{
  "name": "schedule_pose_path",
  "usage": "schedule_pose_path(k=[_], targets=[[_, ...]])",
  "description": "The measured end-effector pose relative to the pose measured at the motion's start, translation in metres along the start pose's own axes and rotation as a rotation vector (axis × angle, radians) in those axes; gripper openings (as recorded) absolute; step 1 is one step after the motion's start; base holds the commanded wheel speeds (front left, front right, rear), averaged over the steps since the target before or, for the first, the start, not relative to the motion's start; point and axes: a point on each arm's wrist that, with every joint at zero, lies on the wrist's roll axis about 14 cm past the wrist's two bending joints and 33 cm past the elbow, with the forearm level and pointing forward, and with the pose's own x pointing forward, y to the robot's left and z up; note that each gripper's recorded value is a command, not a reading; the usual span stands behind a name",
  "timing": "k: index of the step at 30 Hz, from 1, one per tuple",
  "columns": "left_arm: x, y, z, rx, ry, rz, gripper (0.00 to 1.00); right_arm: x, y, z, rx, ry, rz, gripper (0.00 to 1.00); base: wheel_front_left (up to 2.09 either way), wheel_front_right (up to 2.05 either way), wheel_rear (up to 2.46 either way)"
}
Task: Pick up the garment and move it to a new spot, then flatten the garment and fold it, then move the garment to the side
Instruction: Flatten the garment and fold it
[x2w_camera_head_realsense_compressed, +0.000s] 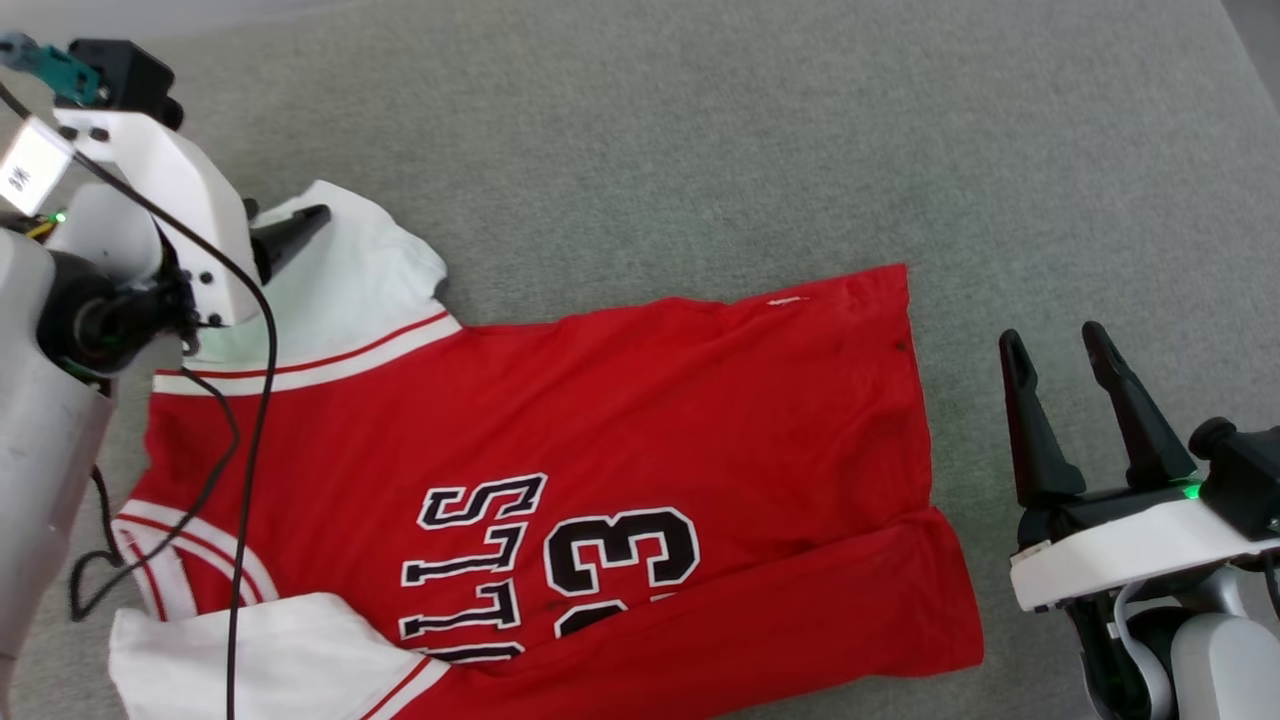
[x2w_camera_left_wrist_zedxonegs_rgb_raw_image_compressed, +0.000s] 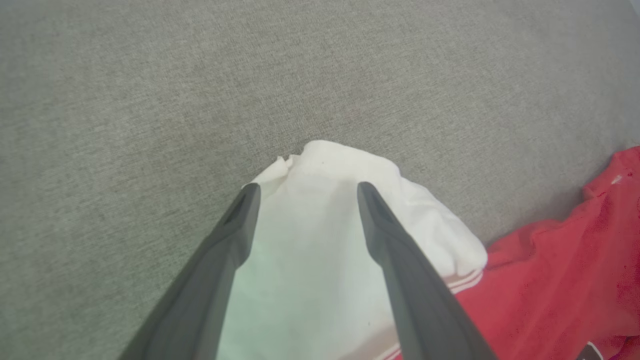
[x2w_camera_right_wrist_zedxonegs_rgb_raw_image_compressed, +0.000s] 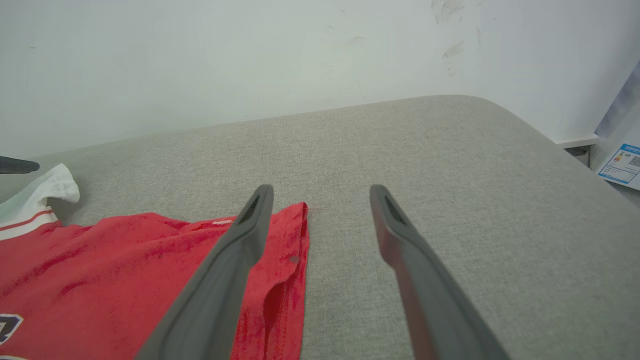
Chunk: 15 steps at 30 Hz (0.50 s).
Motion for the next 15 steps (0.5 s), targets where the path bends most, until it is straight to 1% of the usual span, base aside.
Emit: schedule_pose_path(k=[8,13,14,15], targets=[[0.033,0.02,-0.029,0.024,0.197,0.034,1.0,0.003,-0.01,-0.021,0.012,0.048,-0.037,1.0,0.0,0.0,0.0],[0.043,0.024,-0.046,0.059,0.326,0.05,1.0,0.001,-0.016,-0.03,0.024,0.071,-0.059,1.0,0.0,0.0,0.0],[0.044,0.024,-0.048,0.049,0.344,0.047,0.69,0.001,-0.017,-0.031,0.031,0.072,-0.062,1.0,0.0,0.0,0.0],[0.044,0.023,-0.051,0.042,0.357,0.044,0.36,0.001,-0.017,-0.032,0.034,0.075,-0.063,1.0,0.0,0.0,0.0]])
